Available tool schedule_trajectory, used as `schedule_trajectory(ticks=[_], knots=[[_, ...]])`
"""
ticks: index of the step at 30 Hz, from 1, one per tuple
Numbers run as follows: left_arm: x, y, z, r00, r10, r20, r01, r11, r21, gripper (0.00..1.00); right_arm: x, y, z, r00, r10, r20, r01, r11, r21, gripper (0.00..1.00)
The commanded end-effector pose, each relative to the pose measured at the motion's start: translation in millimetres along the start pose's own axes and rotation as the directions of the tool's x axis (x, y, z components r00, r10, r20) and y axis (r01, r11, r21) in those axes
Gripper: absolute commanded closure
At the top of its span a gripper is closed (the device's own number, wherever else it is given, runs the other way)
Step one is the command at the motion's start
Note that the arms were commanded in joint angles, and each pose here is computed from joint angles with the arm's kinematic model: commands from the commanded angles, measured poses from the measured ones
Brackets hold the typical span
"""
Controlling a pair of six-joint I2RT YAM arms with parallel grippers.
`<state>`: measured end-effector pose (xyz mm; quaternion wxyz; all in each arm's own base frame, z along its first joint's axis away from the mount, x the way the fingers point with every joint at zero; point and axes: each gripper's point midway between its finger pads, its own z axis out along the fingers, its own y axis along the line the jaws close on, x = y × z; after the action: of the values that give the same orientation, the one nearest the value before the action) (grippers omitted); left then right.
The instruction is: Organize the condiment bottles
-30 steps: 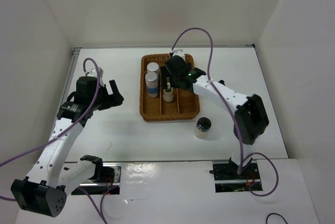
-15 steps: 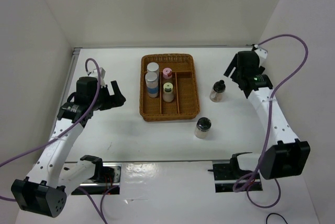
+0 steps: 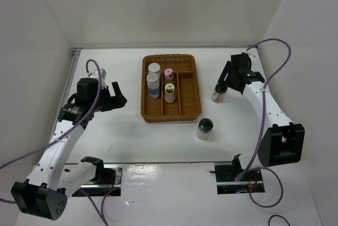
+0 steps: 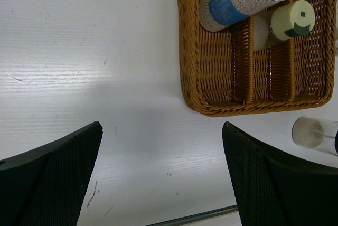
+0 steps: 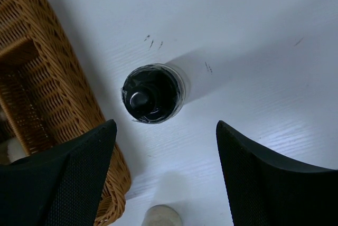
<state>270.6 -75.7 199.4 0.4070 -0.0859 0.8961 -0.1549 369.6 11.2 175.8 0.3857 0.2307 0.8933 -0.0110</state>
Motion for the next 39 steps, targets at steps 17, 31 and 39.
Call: schedule_trajectory(ticks=[17, 31, 39], knots=[[-10, -5, -2, 0.999, 0.021, 0.046, -0.022, 0.999, 0.03, 0.0, -4, 27, 29, 0.999, -0.049, 0.009, 0.049, 0.999, -0.008, 0.37], [-9, -4, 0, 0.999, 0.02, 0.038, -0.021, 0.999, 0.026, 0.0, -2, 30, 40, 0.998, -0.07, 0.004, 0.07, 0.997, 0.027, 0.53], [-9, -4, 0, 0.999, 0.02, 0.038, -0.021, 0.999, 0.026, 0.0, 0, 33, 44, 0.996, -0.089, 0.0, 0.089, 0.996, 0.033, 0.57]])
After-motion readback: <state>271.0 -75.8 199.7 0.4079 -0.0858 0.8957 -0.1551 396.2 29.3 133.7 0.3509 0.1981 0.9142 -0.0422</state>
